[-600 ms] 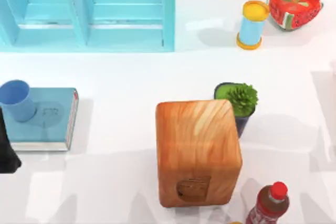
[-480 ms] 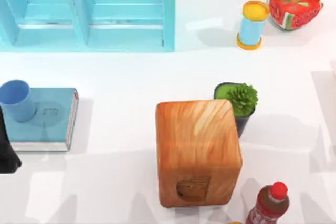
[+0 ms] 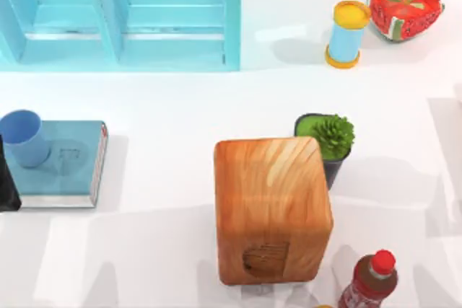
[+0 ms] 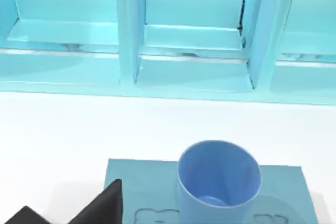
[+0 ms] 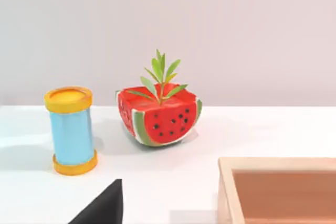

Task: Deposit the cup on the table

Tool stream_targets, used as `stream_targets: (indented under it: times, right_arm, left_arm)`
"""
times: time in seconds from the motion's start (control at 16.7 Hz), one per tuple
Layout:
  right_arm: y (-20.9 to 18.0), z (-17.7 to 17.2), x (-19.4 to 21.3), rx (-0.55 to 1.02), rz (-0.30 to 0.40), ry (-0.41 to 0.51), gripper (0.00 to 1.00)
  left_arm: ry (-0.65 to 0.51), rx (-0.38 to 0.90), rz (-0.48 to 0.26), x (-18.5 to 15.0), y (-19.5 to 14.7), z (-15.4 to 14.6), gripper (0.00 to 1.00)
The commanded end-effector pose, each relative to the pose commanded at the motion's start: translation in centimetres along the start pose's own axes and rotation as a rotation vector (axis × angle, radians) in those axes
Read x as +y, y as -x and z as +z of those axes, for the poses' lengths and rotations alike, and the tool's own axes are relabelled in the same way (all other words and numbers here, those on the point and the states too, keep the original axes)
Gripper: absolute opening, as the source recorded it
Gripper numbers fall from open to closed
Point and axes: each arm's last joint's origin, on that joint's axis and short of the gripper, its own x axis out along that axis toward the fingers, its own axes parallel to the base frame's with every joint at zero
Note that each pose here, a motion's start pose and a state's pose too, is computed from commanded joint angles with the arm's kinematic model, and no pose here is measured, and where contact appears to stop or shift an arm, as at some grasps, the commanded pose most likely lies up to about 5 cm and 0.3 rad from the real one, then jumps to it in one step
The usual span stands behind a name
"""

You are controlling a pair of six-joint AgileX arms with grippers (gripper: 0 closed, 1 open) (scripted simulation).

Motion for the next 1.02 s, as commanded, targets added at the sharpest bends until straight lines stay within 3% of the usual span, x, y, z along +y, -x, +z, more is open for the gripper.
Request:
stream_targets:
  times: [0.3,0.6,0.78,1.02]
  right_arm:
    - [0.0,0.0,0.0,0.000,0.000,0.000,1.00]
    - [0.0,0.0,0.0,0.000,0.000,0.000,1.00]
    - [0.0,0.0,0.0,0.000,0.000,0.000,1.00]
    - [0.0,0.0,0.0,0.000,0.000,0.000,1.00]
  left_arm:
    - [-0.004,0.337,-0.001,-0.6,-2.6,7.0,1.00]
    - [-0.028,0.672,-0.019,-1.8,-8.5,12.9,1.00]
    - [-0.037,0.861,-0.023,-2.6,-12.8,14.6,1.00]
    - [-0.041,1.090,-0.008,-3.5,-18.0,14.6,1.00]
